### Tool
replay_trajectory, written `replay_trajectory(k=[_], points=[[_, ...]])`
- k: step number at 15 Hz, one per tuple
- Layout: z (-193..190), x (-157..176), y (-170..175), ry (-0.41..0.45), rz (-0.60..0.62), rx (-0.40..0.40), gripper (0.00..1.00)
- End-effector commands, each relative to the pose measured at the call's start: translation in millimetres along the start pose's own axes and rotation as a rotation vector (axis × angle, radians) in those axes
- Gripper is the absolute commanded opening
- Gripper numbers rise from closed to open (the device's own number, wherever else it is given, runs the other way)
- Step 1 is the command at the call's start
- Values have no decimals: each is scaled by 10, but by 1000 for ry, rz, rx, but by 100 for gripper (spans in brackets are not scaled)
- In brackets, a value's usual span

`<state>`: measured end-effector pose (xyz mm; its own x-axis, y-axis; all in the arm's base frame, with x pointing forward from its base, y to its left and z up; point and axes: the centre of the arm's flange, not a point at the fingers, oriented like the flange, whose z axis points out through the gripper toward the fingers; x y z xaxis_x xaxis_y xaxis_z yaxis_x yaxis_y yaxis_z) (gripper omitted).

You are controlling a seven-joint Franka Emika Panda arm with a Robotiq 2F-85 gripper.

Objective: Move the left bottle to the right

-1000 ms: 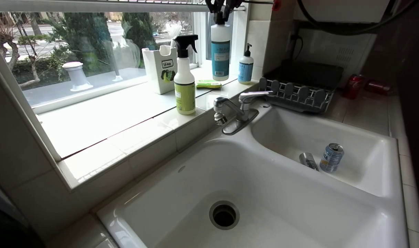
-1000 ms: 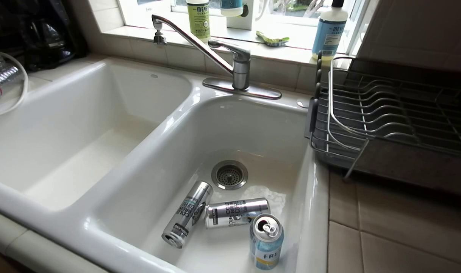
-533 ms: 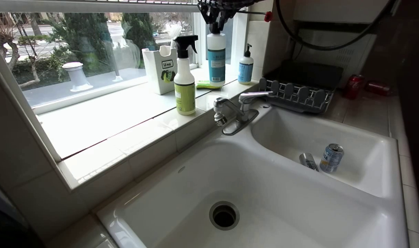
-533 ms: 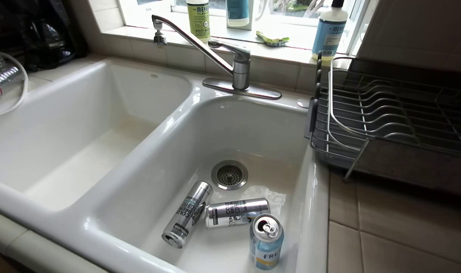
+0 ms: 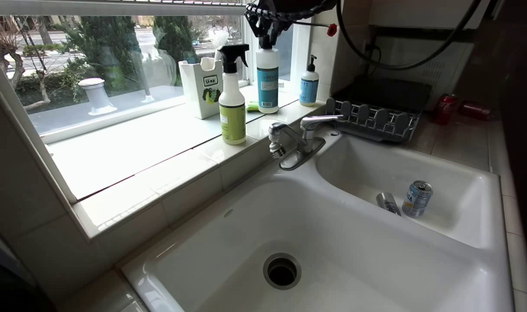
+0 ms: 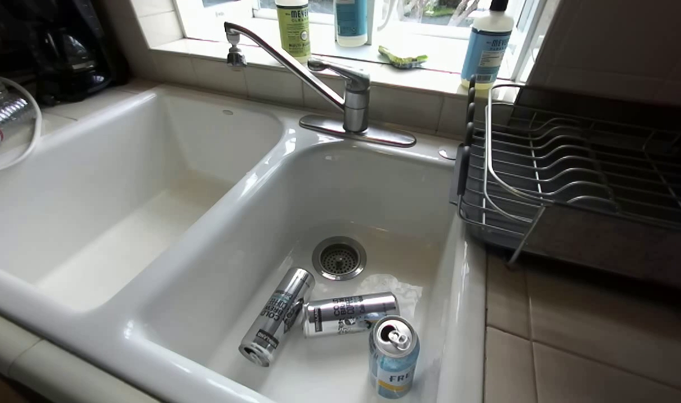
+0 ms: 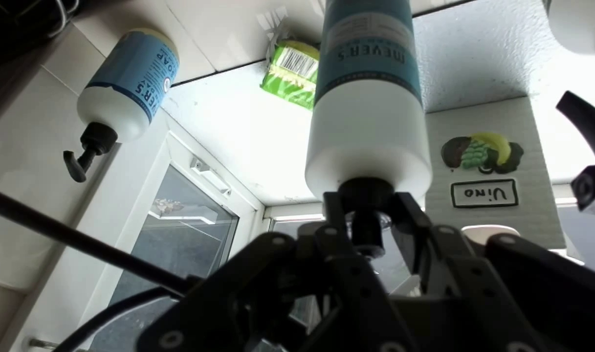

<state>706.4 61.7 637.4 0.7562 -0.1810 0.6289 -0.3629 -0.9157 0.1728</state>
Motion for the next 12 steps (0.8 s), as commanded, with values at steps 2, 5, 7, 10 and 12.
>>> replay_trajectory(k=[2, 5, 7, 10, 12], points=[[139, 40, 55, -5, -12, 74, 8], [183, 25, 89, -34, -7, 84, 8], [202, 17, 97, -50, -9, 92, 8], [204, 13, 80, -34, -5, 74, 8], [211, 11, 79, -35, -6, 73, 30]])
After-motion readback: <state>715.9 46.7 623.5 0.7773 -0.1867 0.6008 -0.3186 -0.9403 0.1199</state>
